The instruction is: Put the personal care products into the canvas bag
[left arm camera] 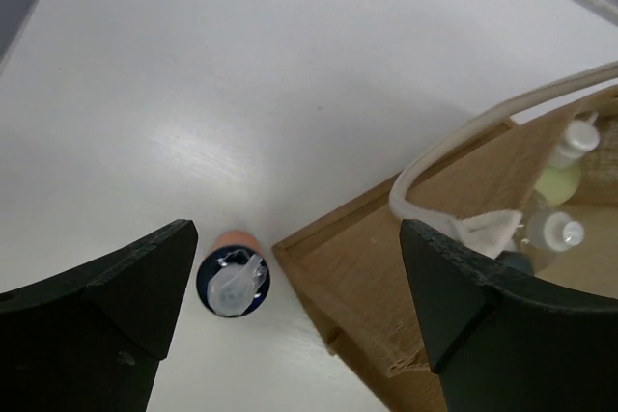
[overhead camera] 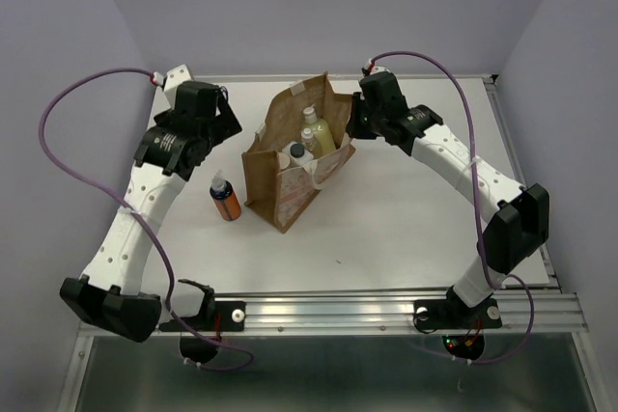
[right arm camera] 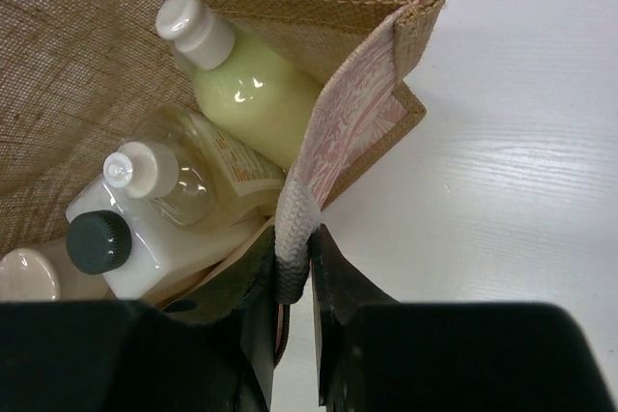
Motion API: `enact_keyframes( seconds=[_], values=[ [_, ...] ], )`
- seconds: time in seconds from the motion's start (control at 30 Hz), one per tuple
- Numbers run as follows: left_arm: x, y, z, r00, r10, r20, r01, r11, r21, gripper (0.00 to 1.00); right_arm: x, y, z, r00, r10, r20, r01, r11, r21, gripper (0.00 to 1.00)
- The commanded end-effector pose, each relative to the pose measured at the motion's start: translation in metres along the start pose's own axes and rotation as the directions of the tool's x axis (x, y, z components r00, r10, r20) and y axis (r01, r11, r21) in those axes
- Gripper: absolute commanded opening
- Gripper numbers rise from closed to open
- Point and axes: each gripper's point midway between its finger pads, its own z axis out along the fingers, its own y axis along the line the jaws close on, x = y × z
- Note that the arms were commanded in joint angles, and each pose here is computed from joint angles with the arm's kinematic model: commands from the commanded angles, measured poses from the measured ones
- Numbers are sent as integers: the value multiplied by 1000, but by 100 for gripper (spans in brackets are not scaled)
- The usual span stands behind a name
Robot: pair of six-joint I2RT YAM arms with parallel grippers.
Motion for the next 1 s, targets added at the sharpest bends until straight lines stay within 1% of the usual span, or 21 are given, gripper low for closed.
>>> enact_keyframes(
  seconds=[0.0,0.07,0.1,0.17,0.2,0.27,0.47,0.57,0.7,0.77,0.87,0.9,0.97],
  values=[
    [59,32,-4,990,37,-136,-42,998,-36,99,-25,13,-17,997,-20,72,24,999,-43,1],
    [80,23,-4,978,63,-196,-53,997,55,99,-25,13,-17,997,-25,72,28,999,-44,1],
    [96,27,-1,970,73,-231,-62,997,53,99,-23,13,-16,997,-27,68,30,998,-49,1],
    [111,38,4,959,74,-272,-76,997,5,99,-22,13,-16,998,-28,65,31,998,-49,1],
    [127,49,9,945,80,-318,-99,994,-45,99,-22,14,-16,998,-29,63,32,998,-51,1],
    [142,60,15,935,64,-350,-106,989,-103,99,-20,13,-15,998,-31,59,34,998,-49,1],
    [156,54,28,931,42,-363,-79,993,-86,99,-19,13,-15,998,-35,56,38,998,-53,1],
    [171,66,39,916,36,-399,-102,984,-146,99,-21,12,-16,997,-39,63,42,998,-50,1],
    [175,79,45,914,24,-405,-119,970,-211,99,-22,11,-17,997,-41,67,44,998,-44,1],
    [173,85,46,919,3,-395,-103,967,-233,99,-21,11,-17,997,-42,66,44,998,-42,1],
    [169,85,48,927,-16,-374,-73,972,-224,94,-20,11,-16,997,-44,63,46,998,-43,1],
    [166,82,49,932,-19,-361,-64,975,-215,88,-20,11,-15,997,-42,62,45,998,-43,1],
    [163,78,51,936,-15,-352,-58,979,-196,84,-19,11,-14,997,-43,58,45,998,-45,1]
  ],
)
